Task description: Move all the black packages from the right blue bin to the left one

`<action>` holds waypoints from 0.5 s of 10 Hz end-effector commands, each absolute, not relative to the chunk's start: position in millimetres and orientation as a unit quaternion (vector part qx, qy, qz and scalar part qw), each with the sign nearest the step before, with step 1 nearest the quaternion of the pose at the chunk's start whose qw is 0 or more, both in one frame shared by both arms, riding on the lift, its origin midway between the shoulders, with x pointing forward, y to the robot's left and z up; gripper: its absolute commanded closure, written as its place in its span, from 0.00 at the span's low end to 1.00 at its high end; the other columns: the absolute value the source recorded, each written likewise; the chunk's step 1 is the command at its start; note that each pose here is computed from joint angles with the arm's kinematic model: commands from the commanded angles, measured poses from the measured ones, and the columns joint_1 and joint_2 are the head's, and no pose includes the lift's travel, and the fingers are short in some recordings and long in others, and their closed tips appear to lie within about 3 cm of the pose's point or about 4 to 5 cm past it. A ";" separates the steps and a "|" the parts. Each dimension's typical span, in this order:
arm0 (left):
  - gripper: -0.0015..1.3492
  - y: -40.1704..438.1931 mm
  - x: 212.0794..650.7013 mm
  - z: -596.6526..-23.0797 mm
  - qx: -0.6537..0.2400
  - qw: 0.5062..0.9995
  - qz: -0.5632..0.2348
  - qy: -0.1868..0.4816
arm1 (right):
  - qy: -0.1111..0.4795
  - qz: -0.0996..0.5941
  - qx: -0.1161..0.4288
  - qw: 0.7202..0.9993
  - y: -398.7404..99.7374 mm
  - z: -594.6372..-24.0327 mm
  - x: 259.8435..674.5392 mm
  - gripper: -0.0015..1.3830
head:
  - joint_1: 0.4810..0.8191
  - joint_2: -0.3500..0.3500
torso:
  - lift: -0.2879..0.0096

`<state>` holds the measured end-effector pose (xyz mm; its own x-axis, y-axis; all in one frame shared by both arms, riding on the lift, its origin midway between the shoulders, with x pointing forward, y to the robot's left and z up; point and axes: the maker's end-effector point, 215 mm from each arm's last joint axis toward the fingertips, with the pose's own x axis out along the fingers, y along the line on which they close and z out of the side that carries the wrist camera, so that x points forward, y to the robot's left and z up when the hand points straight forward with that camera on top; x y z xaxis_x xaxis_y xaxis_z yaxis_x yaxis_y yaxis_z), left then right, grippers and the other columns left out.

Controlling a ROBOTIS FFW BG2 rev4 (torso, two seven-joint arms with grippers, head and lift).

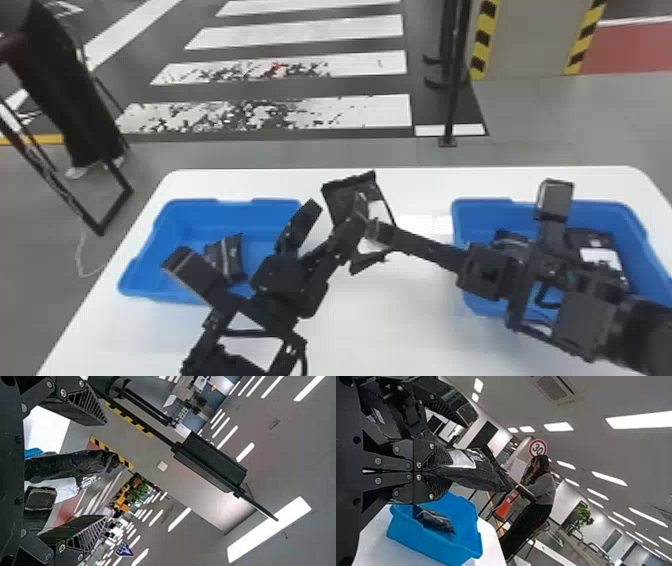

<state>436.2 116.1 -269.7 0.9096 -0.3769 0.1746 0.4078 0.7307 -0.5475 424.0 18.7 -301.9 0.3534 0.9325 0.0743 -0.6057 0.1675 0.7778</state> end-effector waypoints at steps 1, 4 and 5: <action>0.16 113.5 436.7 -272.4 -0.295 0.931 -0.215 -0.019 | 0.228 0.536 0.377 0.720 31.0 -302.3 414.8 0.86 | 0.63 0.75 | 0.52; 0.62 112.6 433.1 -282.1 -0.330 0.918 -0.221 0.001 | 0.240 0.541 0.386 0.708 39.2 -308.6 406.6 0.86 | 0.63 0.78 | 0.52; 0.76 111.1 432.2 -287.8 -0.326 0.919 -0.222 0.011 | 0.236 0.539 0.388 0.709 38.2 -307.7 408.7 0.86 | 0.63 0.78 | 0.52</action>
<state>432.7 111.8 -284.9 0.9018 -0.4107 0.1343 0.4033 0.6887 -0.6026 407.8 38.6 -307.7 0.3035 0.9494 0.0812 -0.5827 0.1175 0.8042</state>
